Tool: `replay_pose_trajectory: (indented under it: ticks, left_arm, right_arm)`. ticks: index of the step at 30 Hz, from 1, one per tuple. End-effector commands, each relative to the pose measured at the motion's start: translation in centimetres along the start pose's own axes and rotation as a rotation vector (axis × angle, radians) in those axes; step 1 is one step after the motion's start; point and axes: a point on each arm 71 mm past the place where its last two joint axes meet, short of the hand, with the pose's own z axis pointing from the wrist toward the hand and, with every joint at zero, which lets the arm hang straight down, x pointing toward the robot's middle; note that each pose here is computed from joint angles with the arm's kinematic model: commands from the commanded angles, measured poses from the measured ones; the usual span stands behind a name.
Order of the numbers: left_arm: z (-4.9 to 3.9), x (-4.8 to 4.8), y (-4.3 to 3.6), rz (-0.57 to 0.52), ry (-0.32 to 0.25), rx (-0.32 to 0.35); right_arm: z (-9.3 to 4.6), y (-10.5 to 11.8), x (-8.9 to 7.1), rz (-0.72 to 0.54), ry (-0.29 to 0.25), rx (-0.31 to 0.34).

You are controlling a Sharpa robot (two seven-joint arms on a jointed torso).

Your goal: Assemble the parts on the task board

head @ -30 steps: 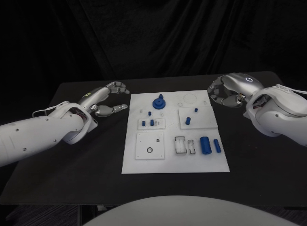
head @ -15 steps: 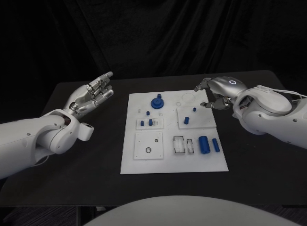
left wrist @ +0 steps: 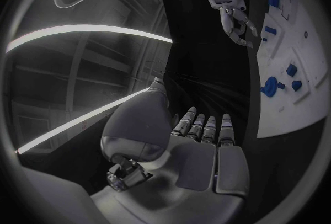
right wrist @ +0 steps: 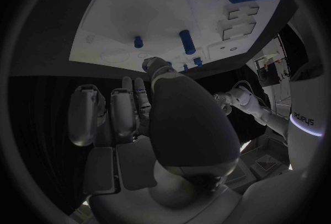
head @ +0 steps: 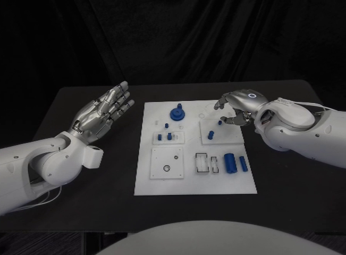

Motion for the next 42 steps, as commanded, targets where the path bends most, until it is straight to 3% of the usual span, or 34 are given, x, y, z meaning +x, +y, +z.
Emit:
replay_pose_trajectory:
  ticks: [1,42]
  left_arm:
    - [0.00,0.21,-0.88,-0.084,0.015,0.107]
    - [0.52,0.88,-0.07,-0.117,0.058,0.046]
  right_arm:
    - [0.0,-0.1,0.4,-0.019,0.030,0.008]
    - [-0.7,-1.5,2.6,-0.023,0.094,0.104]
